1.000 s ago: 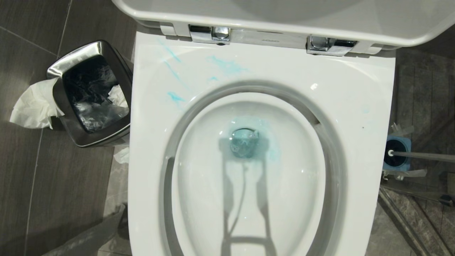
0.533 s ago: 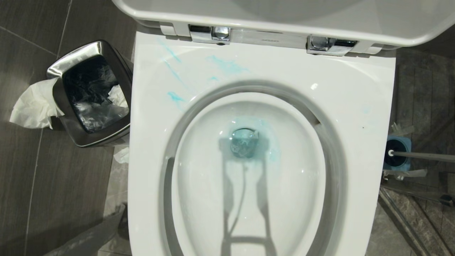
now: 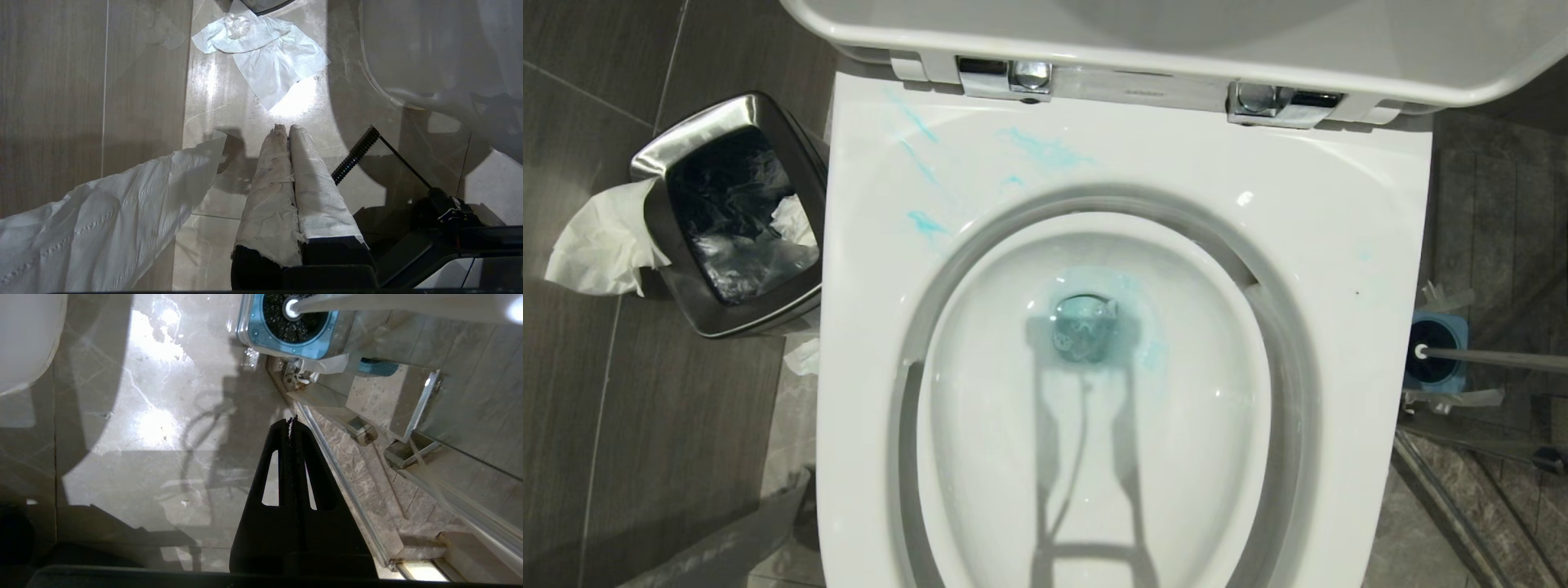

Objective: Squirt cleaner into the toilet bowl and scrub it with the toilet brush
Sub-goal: Scrub the toilet bowl

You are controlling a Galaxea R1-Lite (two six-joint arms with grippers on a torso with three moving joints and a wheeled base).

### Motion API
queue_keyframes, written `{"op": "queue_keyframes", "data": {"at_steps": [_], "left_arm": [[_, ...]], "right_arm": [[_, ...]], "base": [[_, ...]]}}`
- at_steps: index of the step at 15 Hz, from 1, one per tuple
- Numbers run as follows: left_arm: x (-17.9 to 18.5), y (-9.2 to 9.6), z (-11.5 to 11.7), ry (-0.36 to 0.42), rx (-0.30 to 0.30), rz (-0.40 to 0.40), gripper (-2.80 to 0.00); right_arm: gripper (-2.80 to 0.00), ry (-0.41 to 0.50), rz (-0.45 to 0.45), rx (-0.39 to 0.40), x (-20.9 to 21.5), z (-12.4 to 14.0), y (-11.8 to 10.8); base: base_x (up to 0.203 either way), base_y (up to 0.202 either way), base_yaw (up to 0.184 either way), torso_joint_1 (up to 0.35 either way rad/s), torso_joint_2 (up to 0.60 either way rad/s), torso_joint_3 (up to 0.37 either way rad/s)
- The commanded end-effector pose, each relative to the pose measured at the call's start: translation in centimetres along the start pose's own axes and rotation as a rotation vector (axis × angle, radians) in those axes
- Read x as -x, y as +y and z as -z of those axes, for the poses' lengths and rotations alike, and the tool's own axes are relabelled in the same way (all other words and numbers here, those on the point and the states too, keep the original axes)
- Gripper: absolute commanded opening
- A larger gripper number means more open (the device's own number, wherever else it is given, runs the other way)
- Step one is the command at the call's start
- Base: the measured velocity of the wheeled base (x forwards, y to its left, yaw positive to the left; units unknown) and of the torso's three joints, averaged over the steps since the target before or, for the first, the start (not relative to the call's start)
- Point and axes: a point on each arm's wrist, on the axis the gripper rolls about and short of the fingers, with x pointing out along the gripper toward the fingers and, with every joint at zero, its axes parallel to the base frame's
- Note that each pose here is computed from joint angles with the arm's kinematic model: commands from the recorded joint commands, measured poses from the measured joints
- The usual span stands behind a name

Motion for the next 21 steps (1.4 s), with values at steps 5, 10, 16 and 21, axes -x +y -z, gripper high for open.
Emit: {"op": "queue_keyframes", "data": {"at_steps": [5,10,16,21], "left_arm": [[0.0,0.0,0.0,0.003,0.001,0.000,-2.80],[0.0,0.0,0.0,0.003,0.001,0.000,-2.80],[0.0,0.0,0.0,0.003,0.000,-0.002,-2.80],[0.0,0.0,0.0,0.003,0.001,-0.001,-2.80]], "right_arm": [[-2.80,0.042,-0.003,0.005,-0.7,0.3,0.0],[0.00,0.041,0.027,0.002,-0.3,0.8,0.0],[0.00,-0.053,0.134,-0.005,-0.8,0.4,-0.4],[0.00,-0.086,0.229,-0.008,-1.2,-0.4,-0.8]], "base": [[0.000,0.000,0.000,0.000,0.00,0.000],[0.000,0.000,0.000,0.000,0.00,0.000],[0.000,0.000,0.000,0.000,0.00,0.000],[0.000,0.000,0.000,0.000,0.00,0.000]]}}
